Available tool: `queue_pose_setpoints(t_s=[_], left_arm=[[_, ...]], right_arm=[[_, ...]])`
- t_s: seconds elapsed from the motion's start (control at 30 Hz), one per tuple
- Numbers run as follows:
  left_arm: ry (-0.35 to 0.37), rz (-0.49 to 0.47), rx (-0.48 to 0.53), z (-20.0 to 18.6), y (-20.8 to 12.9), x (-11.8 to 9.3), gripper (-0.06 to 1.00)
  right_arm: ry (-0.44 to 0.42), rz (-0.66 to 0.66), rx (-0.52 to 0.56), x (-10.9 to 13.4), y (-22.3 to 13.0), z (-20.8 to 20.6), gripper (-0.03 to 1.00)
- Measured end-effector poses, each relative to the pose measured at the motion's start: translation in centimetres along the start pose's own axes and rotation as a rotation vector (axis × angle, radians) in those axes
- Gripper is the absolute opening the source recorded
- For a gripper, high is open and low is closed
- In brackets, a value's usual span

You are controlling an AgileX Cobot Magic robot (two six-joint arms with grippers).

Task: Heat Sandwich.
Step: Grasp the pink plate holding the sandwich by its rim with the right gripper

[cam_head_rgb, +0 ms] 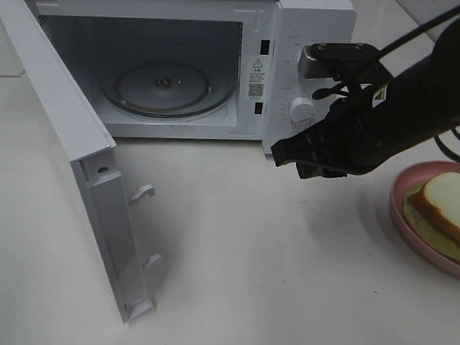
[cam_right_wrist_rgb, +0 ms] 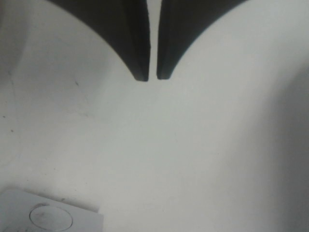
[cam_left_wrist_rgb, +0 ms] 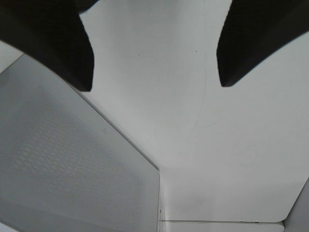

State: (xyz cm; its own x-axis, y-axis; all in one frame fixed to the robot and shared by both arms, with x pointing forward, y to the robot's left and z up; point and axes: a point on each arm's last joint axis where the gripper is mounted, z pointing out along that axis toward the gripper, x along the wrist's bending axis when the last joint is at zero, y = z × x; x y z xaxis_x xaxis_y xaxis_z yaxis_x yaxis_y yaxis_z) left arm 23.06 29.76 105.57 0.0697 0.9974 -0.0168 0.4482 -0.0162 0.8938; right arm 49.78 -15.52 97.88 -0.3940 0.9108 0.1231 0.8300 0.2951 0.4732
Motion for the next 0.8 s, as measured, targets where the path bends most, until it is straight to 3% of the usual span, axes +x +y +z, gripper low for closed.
queue_pose_setpoints(t_s=[0.17,0.2,0.23,0.3,0.33,0.43,0.6,0.8], left_arm=[[0.000,0.000,0.000,0.0,0.0,0.0,0.68],[0.000,0.000,0.000,0.0,0.0,0.0,0.68],[0.000,0.000,0.000,0.0,0.0,0.0,0.68],[0.000,0.000,0.000,0.0,0.0,0.0,0.68],[0.000,0.000,0.000,0.0,0.0,0.0,0.68],[0.000,0.000,0.000,0.0,0.0,0.0,0.68],[0.000,0.000,0.000,0.0,0.0,0.0,0.68],[0.000,0.000,0.000,0.0,0.0,0.0,0.68]], right_arm=[[-0.053,-0.068,0.099,-0.1,1.5,-1.8,0.27],[-0.053,-0.068,0.099,-0.1,1.5,-1.8,0.27],[-0.067,-0.068,0.122,-0.2,1.6,-2.1,0.40],[-0.113,-0.074,0.186,-0.4,2.0,-3.0,0.53],[-0.130,-0.080,0.213,-0.5,2.1,-3.4,0.64],[-0.176,-0.093,0.279,-0.8,2.2,-4.2,0.72],[-0.242,-0.090,0.344,-1.3,2.2,-5.2,0.74],[-0.234,0.003,0.399,-3.0,1.9,-5.5,0.74]])
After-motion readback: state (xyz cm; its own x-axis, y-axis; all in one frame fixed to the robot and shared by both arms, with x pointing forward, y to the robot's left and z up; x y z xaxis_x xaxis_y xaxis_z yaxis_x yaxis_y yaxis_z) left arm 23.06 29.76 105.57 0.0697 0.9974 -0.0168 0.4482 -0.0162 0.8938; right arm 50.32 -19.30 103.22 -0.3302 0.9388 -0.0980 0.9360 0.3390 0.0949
